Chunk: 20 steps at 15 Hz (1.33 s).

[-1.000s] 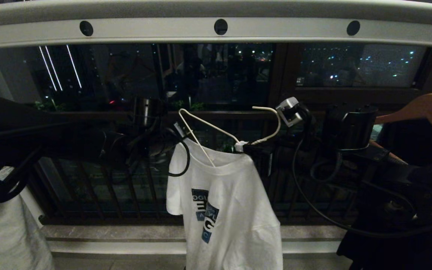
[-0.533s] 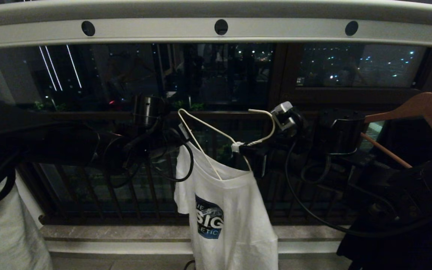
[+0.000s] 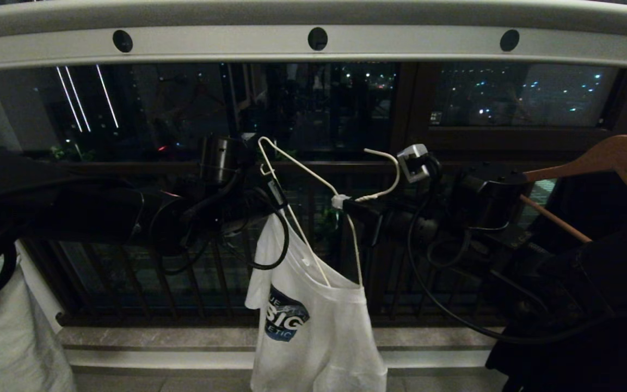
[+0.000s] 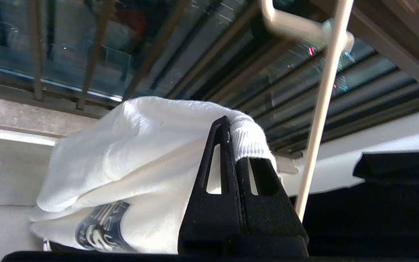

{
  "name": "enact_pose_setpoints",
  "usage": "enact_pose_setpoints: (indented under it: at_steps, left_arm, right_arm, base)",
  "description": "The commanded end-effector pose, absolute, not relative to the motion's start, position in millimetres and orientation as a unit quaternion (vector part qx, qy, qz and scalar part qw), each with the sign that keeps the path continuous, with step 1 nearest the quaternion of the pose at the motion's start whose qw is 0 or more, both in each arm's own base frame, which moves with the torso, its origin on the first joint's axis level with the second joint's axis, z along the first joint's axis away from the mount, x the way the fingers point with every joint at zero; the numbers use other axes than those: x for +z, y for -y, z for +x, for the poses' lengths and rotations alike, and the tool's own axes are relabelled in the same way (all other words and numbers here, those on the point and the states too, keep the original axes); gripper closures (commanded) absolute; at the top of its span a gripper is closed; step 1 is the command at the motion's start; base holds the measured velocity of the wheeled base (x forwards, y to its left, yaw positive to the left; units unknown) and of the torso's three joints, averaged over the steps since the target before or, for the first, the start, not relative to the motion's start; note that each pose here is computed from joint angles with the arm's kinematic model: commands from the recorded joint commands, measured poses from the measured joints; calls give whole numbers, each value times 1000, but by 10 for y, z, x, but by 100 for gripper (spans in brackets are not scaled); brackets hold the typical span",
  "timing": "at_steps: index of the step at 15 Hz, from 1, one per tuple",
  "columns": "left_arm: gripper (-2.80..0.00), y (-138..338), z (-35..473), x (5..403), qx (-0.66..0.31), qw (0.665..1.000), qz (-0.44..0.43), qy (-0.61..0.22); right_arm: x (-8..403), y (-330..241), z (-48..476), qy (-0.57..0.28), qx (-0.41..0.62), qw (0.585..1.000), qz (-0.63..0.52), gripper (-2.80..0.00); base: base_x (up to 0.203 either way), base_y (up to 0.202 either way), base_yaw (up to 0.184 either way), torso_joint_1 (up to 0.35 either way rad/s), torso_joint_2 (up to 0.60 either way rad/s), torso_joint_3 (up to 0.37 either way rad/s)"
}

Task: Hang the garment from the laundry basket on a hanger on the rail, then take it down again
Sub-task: Take the clothes off the clothes rack

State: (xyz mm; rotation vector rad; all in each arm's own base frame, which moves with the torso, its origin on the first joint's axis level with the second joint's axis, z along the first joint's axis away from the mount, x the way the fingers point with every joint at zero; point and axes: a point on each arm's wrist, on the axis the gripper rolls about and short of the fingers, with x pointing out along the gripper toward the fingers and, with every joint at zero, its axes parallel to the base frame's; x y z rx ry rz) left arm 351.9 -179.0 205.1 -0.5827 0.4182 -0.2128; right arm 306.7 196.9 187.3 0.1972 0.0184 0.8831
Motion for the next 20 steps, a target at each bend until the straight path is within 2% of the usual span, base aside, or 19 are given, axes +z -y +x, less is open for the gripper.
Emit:
enact_pose_setpoints:
  at_steps: [1, 7, 15, 20]
  left_arm:
    - [0, 1788, 3506, 2077, -106, 930, -288, -202]
    - [0, 2007, 3252, 2045, -141, 925, -274, -224]
    - [0, 2070, 3227, 1990, -146, 926, -260, -233]
    - [0, 2171, 3409, 1616, -131, 929, -225, -263]
  right_arm:
    - [1915, -1978, 3059, -2, 429, 897, 104, 0]
    - [1950, -2048, 3096, 7, 383, 915, 129, 0]
    - [2012, -1896, 3300, 49, 318, 940, 117, 0]
    - [1932, -1783, 3366, 36, 308, 948, 70, 0]
  base:
    - [0, 0, 0, 0, 0, 0]
    - [0, 0, 0, 0, 0, 0]
    - [0, 0, 0, 0, 0, 0]
    - [0, 0, 0, 0, 0, 0]
